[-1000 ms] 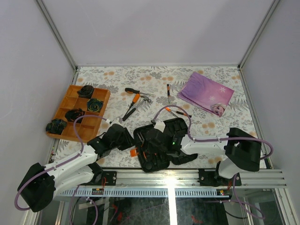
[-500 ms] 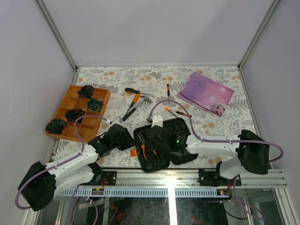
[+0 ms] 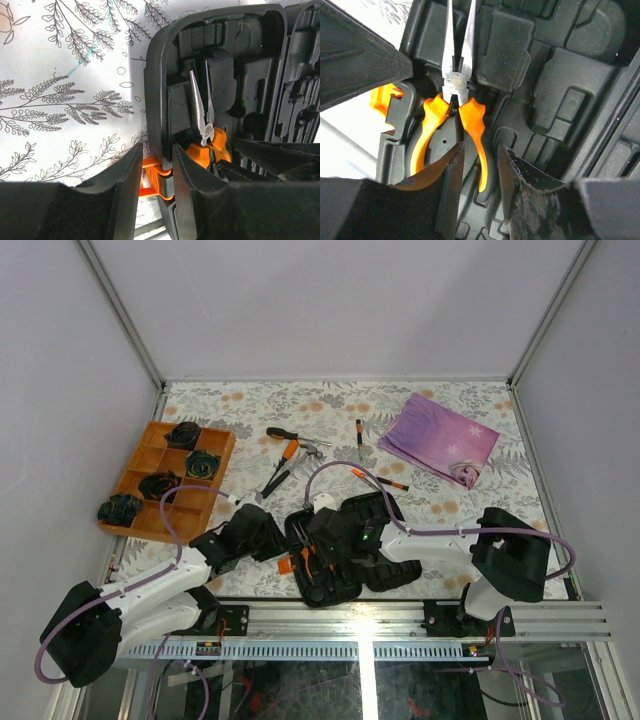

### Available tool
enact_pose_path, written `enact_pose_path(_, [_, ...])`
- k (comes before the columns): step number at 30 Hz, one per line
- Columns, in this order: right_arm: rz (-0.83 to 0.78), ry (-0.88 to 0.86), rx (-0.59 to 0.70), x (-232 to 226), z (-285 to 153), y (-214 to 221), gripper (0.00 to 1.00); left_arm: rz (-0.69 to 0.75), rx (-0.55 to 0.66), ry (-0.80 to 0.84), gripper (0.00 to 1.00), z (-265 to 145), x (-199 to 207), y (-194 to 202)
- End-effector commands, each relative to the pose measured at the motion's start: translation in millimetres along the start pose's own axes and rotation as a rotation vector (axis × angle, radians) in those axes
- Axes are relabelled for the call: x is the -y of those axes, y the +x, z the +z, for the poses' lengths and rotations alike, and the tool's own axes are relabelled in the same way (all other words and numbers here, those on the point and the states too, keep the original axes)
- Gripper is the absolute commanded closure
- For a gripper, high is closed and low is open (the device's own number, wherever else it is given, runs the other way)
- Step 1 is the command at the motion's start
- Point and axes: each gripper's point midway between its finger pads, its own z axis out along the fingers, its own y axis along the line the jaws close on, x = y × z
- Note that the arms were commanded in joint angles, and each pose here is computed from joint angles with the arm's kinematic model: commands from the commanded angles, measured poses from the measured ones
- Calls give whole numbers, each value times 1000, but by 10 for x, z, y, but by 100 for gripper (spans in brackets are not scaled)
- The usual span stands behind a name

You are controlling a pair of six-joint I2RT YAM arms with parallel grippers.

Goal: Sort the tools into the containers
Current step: Adjust the pliers in the storage box.

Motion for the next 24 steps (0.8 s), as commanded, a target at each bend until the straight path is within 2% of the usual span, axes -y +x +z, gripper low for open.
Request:
enact_pose_path(1, [-16, -21, 1, -21, 24, -73, 61, 8, 9, 25, 72, 15, 81, -28])
enact_pose_path(7, [-9, -1, -36, 38, 105, 28, 68, 7, 0, 21, 72, 40, 78, -14])
enact_pose_path(14, [4, 1, -37, 18, 63, -17, 81, 7, 3, 24, 72, 37, 85, -20])
enact_pose_path(24, [33, 88, -54, 9, -92, -172, 86, 10, 0, 24, 73, 47, 92, -17])
